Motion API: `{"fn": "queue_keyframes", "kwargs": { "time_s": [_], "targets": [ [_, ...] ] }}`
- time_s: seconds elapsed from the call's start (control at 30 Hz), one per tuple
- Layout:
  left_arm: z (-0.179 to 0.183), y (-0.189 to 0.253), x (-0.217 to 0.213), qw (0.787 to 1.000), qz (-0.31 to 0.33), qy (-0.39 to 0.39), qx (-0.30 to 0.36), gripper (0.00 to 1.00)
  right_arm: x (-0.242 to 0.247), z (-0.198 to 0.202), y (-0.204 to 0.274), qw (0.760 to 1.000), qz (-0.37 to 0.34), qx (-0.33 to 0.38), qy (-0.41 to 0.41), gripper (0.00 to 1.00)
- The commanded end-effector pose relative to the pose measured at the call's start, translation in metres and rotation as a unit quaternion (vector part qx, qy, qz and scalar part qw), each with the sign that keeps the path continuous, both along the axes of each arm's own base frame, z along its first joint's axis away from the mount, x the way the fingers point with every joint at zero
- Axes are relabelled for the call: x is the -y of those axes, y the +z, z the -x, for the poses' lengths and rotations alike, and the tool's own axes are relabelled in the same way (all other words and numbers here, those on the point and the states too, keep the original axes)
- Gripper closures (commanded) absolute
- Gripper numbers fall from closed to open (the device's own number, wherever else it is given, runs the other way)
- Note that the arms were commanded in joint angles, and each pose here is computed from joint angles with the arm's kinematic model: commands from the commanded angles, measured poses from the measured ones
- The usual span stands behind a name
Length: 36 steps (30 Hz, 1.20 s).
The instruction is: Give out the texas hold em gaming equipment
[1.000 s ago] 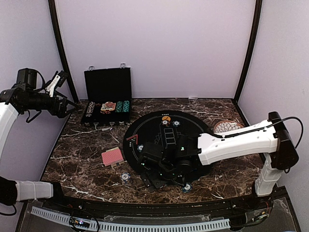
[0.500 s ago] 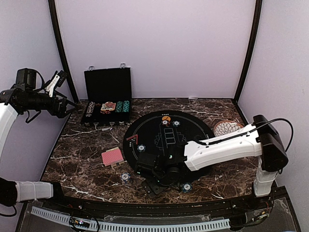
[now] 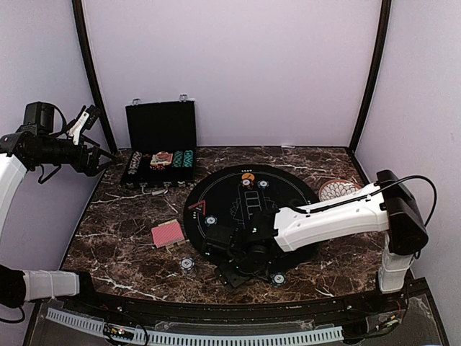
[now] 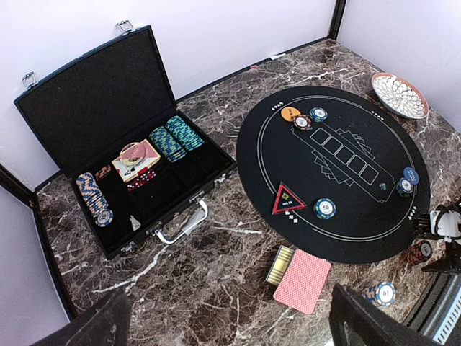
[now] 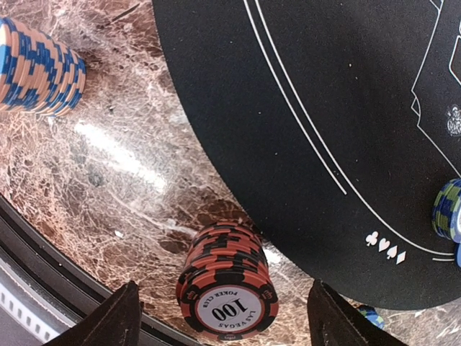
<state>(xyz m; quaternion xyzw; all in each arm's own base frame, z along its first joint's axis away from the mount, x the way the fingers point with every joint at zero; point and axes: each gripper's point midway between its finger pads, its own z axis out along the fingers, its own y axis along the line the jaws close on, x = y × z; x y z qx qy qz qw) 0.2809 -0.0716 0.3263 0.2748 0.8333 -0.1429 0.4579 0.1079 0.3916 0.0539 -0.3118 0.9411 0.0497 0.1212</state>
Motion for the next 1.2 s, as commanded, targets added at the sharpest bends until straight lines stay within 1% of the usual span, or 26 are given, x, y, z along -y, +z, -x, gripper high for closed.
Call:
{"fn": "queue_keyframes", "kwargs": {
  "time_s": [0.0, 0.23, 0.7, 1.0, 1.07, 1.17],
  "targets": [
    [0.005, 0.004, 0.002, 1.000, 0.007, -0.006, 0.000, 0.01, 0.000, -0.007, -0.005, 1.000, 0.000, -0.003, -0.010, 0.23],
    [0.004, 0.004, 0.001, 1.000, 0.005, -0.005, 0.002, 0.01, -0.001, -0.017, -0.007, 1.000, -0.006, -0.005, -0.015, 0.28],
    [0.003, 0.002, 0.001, 1.000, 0.003, -0.007, 0.002, 0.01, -0.002, -0.013, -0.018, 1.000, -0.003, -0.025, -0.004, 0.28],
    [0.002, 0.002, 0.001, 1.000, 0.004, -0.007, 0.003, 0.01, 0.001, -0.013, -0.024, 1.000, 0.005, -0.025, -0.001, 0.32],
    [0.002, 0.002, 0.002, 1.000, 0.005, -0.007, 0.002, 0.01, 0.002, -0.014, -0.025, 1.000, 0.010, -0.022, 0.000, 0.34],
    [0.003, 0.002, 0.002, 1.000, 0.005, -0.007, 0.002, 0.01, 0.000, -0.015, -0.023, 1.000, 0.005, -0.020, 0.000, 0.40]
  ]
}}
